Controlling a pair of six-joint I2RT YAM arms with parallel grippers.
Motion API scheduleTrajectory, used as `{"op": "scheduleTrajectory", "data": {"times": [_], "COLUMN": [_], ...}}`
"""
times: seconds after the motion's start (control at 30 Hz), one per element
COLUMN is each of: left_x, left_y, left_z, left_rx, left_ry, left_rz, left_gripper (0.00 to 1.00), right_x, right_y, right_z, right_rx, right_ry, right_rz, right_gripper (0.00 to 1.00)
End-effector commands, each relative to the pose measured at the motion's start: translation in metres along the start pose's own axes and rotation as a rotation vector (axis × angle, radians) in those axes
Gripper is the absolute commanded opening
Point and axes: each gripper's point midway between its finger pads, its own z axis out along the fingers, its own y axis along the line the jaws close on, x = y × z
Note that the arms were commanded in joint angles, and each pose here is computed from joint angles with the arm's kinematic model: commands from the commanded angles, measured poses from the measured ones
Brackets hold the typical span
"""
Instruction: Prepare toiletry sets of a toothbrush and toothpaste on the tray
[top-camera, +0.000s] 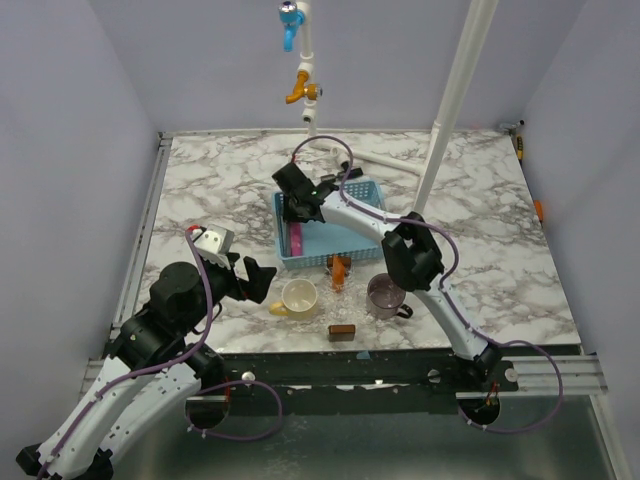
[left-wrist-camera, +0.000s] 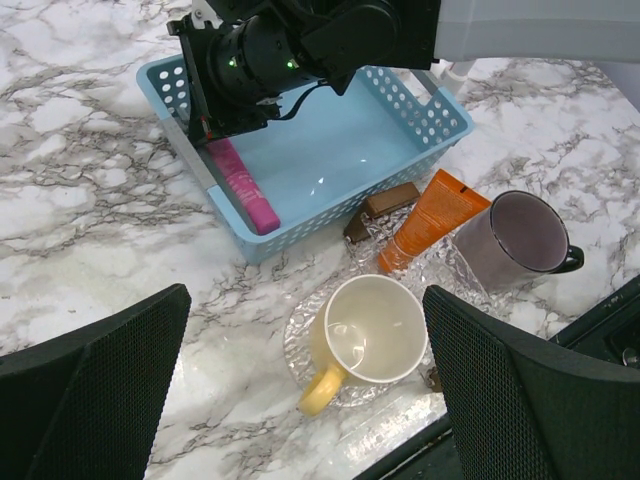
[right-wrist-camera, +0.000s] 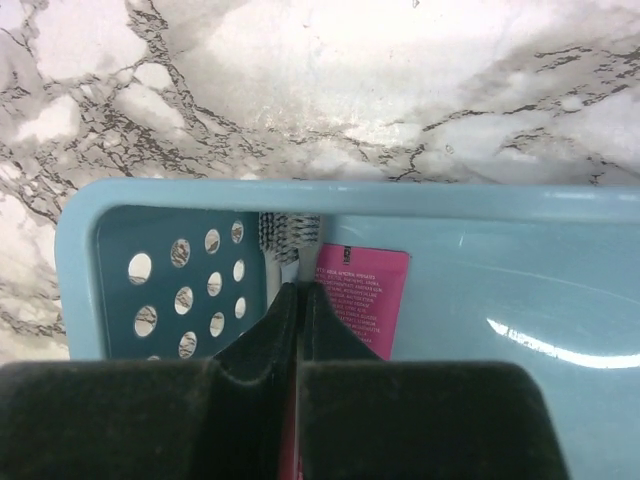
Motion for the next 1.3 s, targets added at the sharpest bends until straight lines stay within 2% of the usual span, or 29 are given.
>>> {"op": "scheduleTrajectory", "data": {"times": [0.0, 0.9, 1.27], "left_x": [0.0, 0.002, 0.0], "left_y": [0.004, 0.002, -0.019], "left_z": [0.003, 0.003, 0.005], "left_rx": [-0.016, -0.008, 0.086], "left_ry": [-0.006, -0.001, 0.037], "left_rz": [0.015, 0.014, -0.037], "left_gripper": [0.99, 0.99, 0.99], "right_x": [0.021, -0.064, -0.09], "right_y": [-0.04, -0.023, -0.021], "right_z": [0.007, -0.105, -0.179], "right_rx": [0.145, 0.048, -0.065], "right_ry": [0.026, -0.265, -0.415], "right_rz": [-0.087, 0.012, 0.045], "right_gripper": [0.0, 0.0, 0.0]}}
